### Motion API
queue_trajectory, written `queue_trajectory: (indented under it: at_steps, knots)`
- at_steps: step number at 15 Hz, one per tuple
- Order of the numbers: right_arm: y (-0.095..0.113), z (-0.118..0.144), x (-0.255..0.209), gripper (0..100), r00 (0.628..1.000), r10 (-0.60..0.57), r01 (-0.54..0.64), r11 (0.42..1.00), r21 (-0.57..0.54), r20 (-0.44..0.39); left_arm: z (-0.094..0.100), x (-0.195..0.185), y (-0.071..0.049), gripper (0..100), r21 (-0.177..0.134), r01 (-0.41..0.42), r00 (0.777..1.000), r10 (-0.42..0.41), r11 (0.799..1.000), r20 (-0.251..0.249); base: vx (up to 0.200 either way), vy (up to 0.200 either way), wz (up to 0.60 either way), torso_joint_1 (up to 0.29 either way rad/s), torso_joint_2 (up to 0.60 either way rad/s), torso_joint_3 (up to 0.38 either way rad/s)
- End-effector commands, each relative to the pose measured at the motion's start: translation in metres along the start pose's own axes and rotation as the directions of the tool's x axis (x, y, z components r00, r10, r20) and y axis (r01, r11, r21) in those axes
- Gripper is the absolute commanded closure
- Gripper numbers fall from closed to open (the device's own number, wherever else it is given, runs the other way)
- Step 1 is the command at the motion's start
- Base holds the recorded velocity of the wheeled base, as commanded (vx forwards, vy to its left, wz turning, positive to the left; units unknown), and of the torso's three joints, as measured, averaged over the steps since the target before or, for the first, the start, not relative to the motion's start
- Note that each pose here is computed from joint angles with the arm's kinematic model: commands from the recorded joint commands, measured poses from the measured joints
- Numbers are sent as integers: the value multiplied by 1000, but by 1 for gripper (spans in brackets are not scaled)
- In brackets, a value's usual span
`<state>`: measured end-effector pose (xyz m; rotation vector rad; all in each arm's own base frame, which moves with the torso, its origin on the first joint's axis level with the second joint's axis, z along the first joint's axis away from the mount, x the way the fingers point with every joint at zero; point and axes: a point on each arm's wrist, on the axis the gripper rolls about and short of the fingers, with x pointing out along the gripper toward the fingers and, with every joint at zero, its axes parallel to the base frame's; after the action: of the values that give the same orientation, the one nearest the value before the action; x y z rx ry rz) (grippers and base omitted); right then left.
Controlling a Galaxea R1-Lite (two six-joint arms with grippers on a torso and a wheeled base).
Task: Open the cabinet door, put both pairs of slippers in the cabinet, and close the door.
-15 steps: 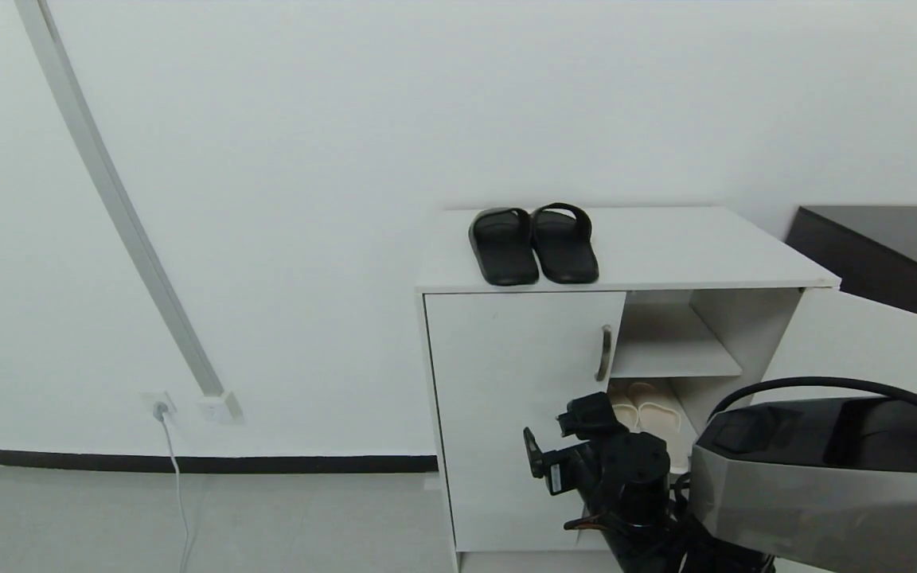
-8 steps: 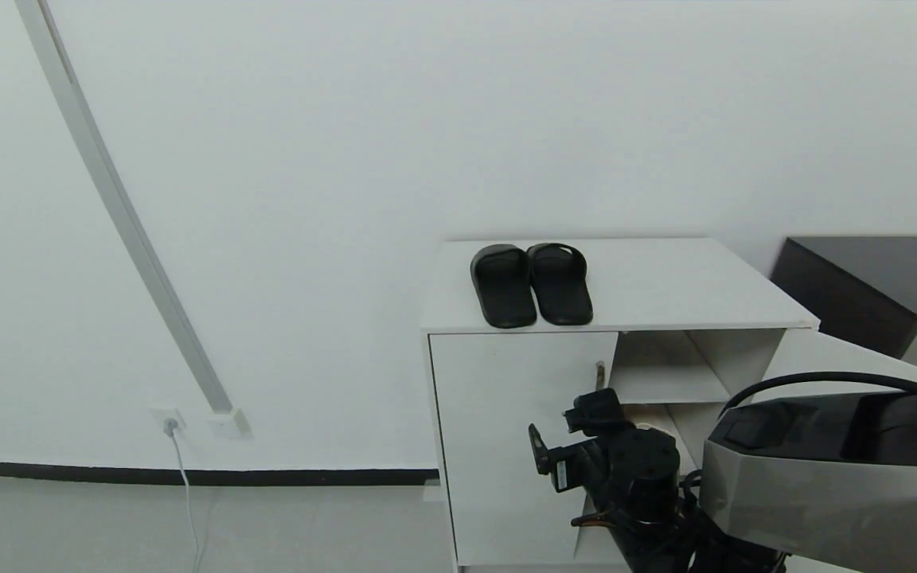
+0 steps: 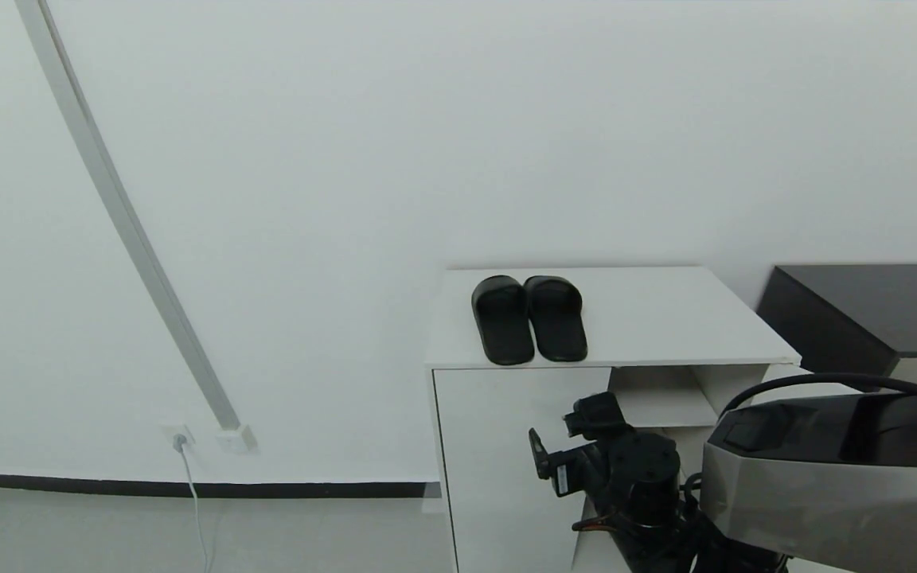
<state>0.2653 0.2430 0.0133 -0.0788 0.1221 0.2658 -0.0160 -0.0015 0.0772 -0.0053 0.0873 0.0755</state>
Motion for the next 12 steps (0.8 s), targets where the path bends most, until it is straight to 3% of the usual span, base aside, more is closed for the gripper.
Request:
queue_trajectory:
  at_steps: [1,4,6,9,12]
  knots:
    - [-1,-3,-2,0,1000,0,0,1000,-5,-13,0,0,0,100,0,0,1000,0,1000,0,0,0,600,134,-349,-178]
    - [-3,1,-3,0,1000,3,-3,1000,-6,-6,0,0,0,100,0,-1,1000,1,1000,0,0,0,0,17,-33,-17]
    - [-8,30,8,0,996,-20,18,1000,24,84,0,0,0,100,0,0,1000,0,1000,0,0,0,0,0,0,0]
    - [-22,86,7,0,998,-55,54,998,29,17,0,0,0,100,1,0,1000,0,1000,0,0,0,0,0,0,0]
    - [-24,102,1,0,999,-34,34,999,2,43,0,0,0,100,0,-1,1000,1,1000,0,0,0,0,0,0,0]
